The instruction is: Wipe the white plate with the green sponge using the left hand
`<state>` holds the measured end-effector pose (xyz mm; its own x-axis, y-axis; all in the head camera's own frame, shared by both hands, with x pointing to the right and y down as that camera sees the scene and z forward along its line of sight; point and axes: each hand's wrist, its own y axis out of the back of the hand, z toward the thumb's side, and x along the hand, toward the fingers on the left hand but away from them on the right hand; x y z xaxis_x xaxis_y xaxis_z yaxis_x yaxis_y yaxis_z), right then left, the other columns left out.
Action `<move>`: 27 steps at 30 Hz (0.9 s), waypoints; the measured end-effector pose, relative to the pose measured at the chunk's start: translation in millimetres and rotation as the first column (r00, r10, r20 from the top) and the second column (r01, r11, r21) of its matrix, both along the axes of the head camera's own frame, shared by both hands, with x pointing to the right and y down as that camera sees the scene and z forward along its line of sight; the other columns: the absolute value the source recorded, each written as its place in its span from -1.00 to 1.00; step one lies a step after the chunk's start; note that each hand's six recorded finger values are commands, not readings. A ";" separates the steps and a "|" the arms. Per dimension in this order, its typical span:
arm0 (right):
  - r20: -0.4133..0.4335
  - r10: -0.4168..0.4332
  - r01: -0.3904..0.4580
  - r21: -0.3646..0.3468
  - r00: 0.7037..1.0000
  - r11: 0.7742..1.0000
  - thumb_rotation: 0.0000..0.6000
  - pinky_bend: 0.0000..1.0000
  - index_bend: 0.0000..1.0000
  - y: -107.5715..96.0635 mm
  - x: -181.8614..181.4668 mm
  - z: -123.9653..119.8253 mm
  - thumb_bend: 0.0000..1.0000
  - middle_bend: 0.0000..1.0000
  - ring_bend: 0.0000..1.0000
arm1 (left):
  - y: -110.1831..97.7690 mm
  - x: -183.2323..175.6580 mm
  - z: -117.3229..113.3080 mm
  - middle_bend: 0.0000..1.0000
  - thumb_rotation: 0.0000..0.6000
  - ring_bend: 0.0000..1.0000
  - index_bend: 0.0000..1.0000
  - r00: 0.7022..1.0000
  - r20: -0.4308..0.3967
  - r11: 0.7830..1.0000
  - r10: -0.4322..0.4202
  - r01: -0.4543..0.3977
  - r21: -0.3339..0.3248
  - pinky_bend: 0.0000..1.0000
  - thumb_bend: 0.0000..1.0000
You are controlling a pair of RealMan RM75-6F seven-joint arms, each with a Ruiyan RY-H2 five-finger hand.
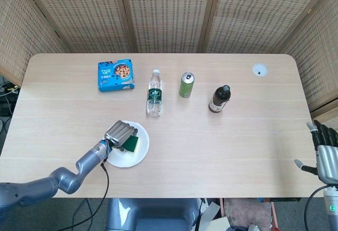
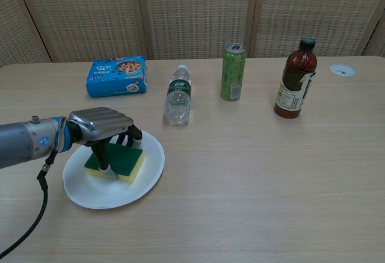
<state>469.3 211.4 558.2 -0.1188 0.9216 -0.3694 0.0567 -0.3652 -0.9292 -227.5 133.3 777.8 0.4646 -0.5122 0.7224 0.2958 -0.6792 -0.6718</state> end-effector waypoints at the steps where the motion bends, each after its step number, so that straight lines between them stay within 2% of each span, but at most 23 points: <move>1: 0.000 0.000 0.000 -0.001 1.000 1.000 1.00 -1.00 -0.93 0.0 -0.3 0.1 -1.00 -1.00 -1.00 | -2.4 -5.7 1.6 -0.03 1.00 -0.10 0.24 1.000 0.011 1.000 -0.011 0.011 0.001 0.15 -0.80; 6: -0.001 -0.003 0.003 -0.004 1.000 1.000 1.00 -1.00 -0.93 0.1 -1.5 1.3 -1.00 -1.00 -1.00 | -12.8 -35.0 8.1 -0.03 1.00 -0.10 0.24 0.996 0.058 0.998 -0.063 0.063 0.006 0.15 -0.80; 12: 0.000 -0.009 0.009 -0.002 1.000 1.000 1.00 -1.00 -0.93 -0.4 -3.4 1.4 -1.00 -1.00 -1.00 | -16.0 -55.2 14.0 -0.03 1.00 -0.10 0.24 0.993 0.095 0.997 -0.076 0.077 0.001 0.15 -0.80; 19: -0.001 -0.001 0.001 -0.002 1.000 1.000 1.00 -1.00 -0.93 -0.6 -0.7 1.4 -1.00 -1.00 -1.00 | -8.9 -27.8 12.7 -0.03 1.00 -0.10 0.24 0.999 0.041 0.999 -0.036 0.036 -0.014 0.15 -0.80; 27: 0.002 0.008 -0.008 0.000 1.000 1.000 1.00 -1.00 -0.93 -0.7 2.9 0.1 -1.00 -1.00 -1.00 | 6.8 23.0 8.4 -0.03 1.00 -0.10 0.24 0.999 -0.034 0.999 0.036 -0.037 -0.027 0.15 -0.80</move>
<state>472.3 210.7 558.3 -0.1253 0.9207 -0.3697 0.0609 -0.3648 -0.9291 -204.4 140.1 786.2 0.5066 -0.4747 0.7197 0.2988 -0.6864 -0.6630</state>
